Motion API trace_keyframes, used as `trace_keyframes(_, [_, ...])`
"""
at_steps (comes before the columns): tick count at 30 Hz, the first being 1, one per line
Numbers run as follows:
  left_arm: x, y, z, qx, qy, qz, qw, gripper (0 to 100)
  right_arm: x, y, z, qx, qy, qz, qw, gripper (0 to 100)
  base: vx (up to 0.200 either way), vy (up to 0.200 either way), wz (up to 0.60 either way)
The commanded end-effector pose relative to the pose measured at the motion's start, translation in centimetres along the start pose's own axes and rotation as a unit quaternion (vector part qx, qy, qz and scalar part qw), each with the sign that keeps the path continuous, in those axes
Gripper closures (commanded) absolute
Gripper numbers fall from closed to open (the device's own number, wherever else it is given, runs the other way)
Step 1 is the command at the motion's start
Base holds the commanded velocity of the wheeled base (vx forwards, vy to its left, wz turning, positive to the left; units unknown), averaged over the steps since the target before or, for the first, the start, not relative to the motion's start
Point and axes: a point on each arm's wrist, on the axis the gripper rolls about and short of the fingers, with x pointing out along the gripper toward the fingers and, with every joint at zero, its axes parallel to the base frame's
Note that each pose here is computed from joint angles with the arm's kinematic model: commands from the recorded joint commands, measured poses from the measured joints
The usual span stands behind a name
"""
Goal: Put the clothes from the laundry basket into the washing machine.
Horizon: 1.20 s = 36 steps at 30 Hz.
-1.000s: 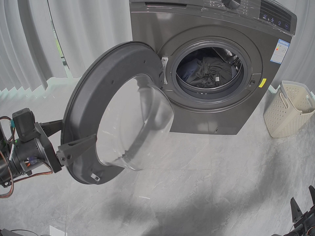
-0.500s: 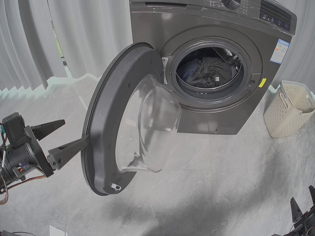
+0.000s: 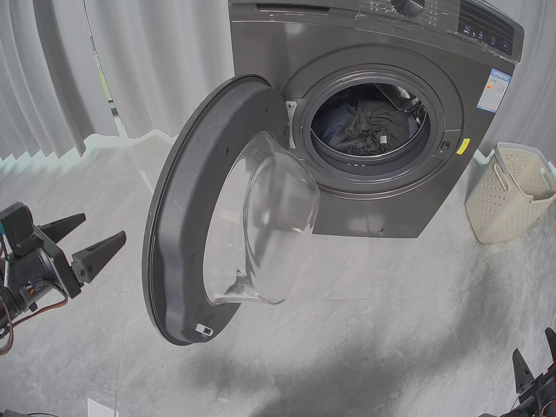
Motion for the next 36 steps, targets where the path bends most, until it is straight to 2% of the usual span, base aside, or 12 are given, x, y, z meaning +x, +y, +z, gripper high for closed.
trace_keyframes(1, [2.8,-1.0,-1.9,-0.002,0.059,-0.05,0.997,0,0.0,0.0,-0.4,0.0,0.0,0.0,1.0,0,0.0,0.0,0.0])
trace_keyframes(4, [4.3,-1.8,-2.5,0.0,0.074,-0.077,0.9943,0,0.0,0.0,-0.4,0.0,0.0,0.0,1.0,0,0.0,0.0,0.0])
trace_keyframes(8, [6.4,-3.4,-2.9,0.005,0.059,-0.119,0.9911,0,0.0,0.0,-0.4,0.0,0.0,0.0,1.0,0,0.0,0.0,0.0])
trace_keyframes(17, [9.7,-4.8,-3.4,0.007,0.044,-0.151,0.9876,0,0.0,0.0,-0.4,-0.001,0.0,0.001,1.0,0,0.0,0.0,0.0])
trace_keyframes(20, [10.9,-5.9,-3.3,0.007,0.039,-0.167,0.9852,0,0.0,0.0,-0.4,-0.001,0.0,0.002,1.0,0,0.0,0.0,0.0])
trace_keyframes(21, [11.0,-5.9,-3.3,0.006,0.039,-0.167,0.9852,0,0.0,0.0,-0.4,-0.001,0.001,0.002,1.0,0,0.0,0.0,0.0])
trace_keyframes(23, [12.1,-7.3,-3.0,0.0,0.029,-0.172,0.9846,0,0.0,0.0,-0.4,-0.001,-0.001,0.002,1.0,0,0.0,0.0,0.0])
trace_keyframes(27, [13.7,-8.9,-2.6,-0.012,0.013,-0.179,0.9836,0,0.0,0.0,-0.4,-0.001,0.0,0.002,1.0,0,0.0,0.0,0.0])
trace_keyframes(31, [16.1,-10.1,-2.7,-0.01,0.004,-0.164,0.9864,0,0.0,0.0,-0.4,-0.001,0.0,0.001,1.0,0,0.0,0.0,0.0])
trace_keyframes(36, [19.4,-11.8,-2.5,-0.017,-0.034,-0.148,0.9882,0,0.0,0.0,-0.4,-0.001,0.0,0.002,1.0,0,0.0,0.0,0.0])
